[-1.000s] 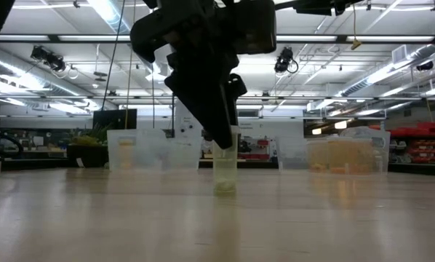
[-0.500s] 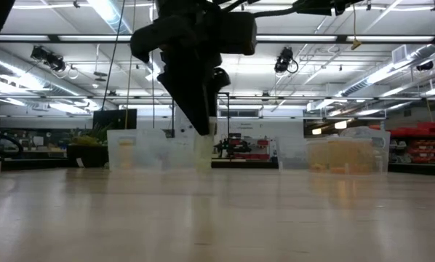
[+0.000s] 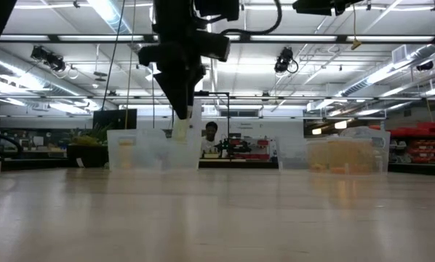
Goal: Pick and place medicine bottles into bin by pill shape (circle, oval)
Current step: Put the small yellow pill bottle into the left transparent bin, then put the big orange pill bottle into the right transparent bin
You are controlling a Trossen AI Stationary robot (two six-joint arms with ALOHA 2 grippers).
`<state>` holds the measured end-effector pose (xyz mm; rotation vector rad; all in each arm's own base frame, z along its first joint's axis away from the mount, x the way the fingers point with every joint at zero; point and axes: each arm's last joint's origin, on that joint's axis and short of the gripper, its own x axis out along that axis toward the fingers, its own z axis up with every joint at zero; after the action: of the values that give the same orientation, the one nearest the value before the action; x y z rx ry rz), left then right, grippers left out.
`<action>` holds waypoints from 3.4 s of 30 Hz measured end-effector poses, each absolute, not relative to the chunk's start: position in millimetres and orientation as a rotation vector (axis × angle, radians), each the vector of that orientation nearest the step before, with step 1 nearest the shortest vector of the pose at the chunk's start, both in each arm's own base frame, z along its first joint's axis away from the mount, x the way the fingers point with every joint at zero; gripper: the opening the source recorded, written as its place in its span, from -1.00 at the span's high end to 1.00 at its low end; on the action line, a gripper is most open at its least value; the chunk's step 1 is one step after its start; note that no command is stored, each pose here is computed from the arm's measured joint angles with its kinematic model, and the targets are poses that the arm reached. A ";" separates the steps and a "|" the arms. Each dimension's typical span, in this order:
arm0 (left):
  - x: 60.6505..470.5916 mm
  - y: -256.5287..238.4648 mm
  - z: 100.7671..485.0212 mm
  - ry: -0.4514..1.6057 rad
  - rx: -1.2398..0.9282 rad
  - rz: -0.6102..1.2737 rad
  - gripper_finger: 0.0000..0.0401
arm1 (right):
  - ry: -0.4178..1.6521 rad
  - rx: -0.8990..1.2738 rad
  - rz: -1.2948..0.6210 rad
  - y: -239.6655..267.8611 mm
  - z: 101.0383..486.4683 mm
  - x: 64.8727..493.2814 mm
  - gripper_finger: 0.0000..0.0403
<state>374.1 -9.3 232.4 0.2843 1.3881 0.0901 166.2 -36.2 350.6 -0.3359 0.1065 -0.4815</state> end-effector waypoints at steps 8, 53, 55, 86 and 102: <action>367.6 28.9 232.5 1.463 0.300 0.181 0.30 | 0.106 -0.336 -0.482 -36.2 350.7 166.2 -0.15; 336.4 124.2 191.5 1.505 -0.029 0.323 0.35 | 0.114 -0.337 -0.480 -36.2 349.9 166.2 -0.15; 336.3 125.3 191.4 1.502 -0.032 0.326 0.31 | 0.114 -0.337 -0.480 -36.2 349.9 166.2 -0.15; 337.4 128.5 190.9 1.484 -0.040 0.339 0.33 | 0.113 -0.337 -0.480 -36.2 350.0 166.2 -0.15; 337.3 128.6 190.8 1.485 -0.040 0.339 0.07 | 0.113 -0.337 -0.480 -36.2 350.0 166.2 -0.15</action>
<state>337.3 128.6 190.8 -0.0404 1.4845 0.3390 166.2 -36.2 350.0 -0.3367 0.1130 -0.4803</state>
